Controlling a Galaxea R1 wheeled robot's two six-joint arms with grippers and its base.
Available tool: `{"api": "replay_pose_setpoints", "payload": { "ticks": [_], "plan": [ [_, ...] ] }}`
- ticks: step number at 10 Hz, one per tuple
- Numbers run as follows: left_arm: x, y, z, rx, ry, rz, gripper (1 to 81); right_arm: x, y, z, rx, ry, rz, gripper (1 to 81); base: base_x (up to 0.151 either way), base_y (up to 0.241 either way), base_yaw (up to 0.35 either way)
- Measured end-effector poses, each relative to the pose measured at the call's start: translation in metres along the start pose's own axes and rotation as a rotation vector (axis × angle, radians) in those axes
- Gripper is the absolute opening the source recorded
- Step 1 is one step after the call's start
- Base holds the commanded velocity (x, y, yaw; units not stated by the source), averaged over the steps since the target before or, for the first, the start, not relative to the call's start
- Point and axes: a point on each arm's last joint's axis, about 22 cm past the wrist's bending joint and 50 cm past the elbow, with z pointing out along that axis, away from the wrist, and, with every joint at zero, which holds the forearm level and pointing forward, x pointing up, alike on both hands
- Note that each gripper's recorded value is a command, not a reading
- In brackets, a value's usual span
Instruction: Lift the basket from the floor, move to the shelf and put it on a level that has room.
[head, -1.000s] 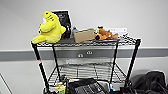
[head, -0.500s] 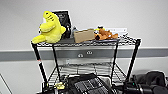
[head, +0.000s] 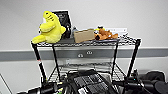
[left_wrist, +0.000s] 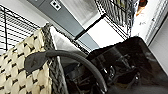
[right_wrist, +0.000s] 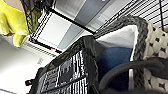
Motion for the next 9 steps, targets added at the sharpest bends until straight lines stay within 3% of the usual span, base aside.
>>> {"api": "replay_pose_setpoints", "payload": {
  "ticks": [9],
  "plan": [
    [0.047,0.039,-0.002,-0.038,0.020,0.037,1.0,0.032,-0.045,0.000,0.033,-0.017,-0.033,1.0,0.000,0.000,0.000]
  ]
}}
